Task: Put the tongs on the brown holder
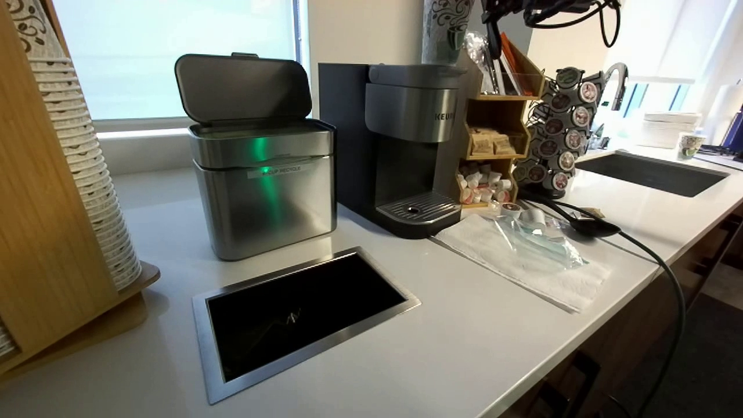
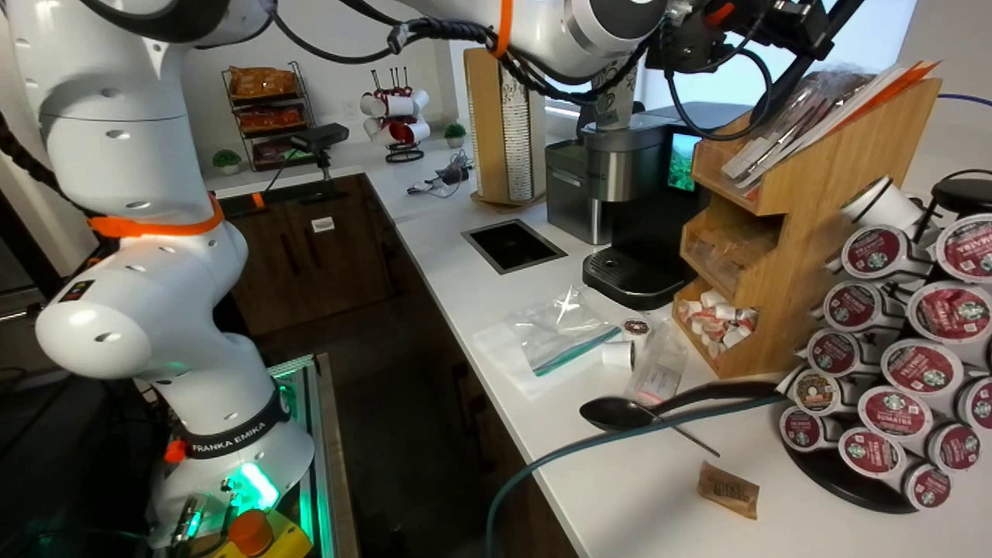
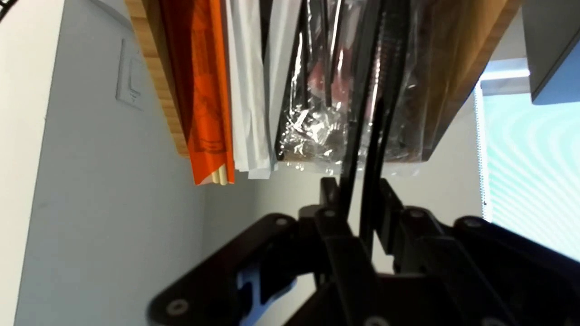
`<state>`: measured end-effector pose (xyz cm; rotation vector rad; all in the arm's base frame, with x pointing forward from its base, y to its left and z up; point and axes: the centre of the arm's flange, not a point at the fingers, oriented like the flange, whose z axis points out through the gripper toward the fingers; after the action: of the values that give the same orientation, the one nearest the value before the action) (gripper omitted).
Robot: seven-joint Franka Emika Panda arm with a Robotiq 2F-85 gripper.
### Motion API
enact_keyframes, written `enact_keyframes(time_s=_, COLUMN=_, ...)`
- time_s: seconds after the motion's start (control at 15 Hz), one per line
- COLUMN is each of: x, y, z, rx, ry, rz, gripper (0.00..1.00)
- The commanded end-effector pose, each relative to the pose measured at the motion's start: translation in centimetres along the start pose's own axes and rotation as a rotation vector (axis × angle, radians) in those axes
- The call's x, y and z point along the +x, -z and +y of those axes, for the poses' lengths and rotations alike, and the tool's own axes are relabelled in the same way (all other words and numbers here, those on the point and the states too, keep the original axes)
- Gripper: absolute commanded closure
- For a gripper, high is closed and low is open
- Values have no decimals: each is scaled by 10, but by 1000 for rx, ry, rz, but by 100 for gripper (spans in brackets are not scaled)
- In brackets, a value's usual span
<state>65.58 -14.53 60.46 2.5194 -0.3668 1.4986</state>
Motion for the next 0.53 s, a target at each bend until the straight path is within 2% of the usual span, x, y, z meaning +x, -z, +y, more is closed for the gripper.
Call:
enact_keyframes(time_s=0.0, x=13, y=-22, z=0, rx=-10, ry=-19, rz=2, gripper=94)
enact_keyframes(time_s=0.2, x=5, y=-21, z=0, rx=-16, ry=-3, rz=9, gripper=94)
enact_keyframes(time_s=0.47, x=-2, y=1, z=-2, rx=-25, ry=25, rz=6, gripper=94)
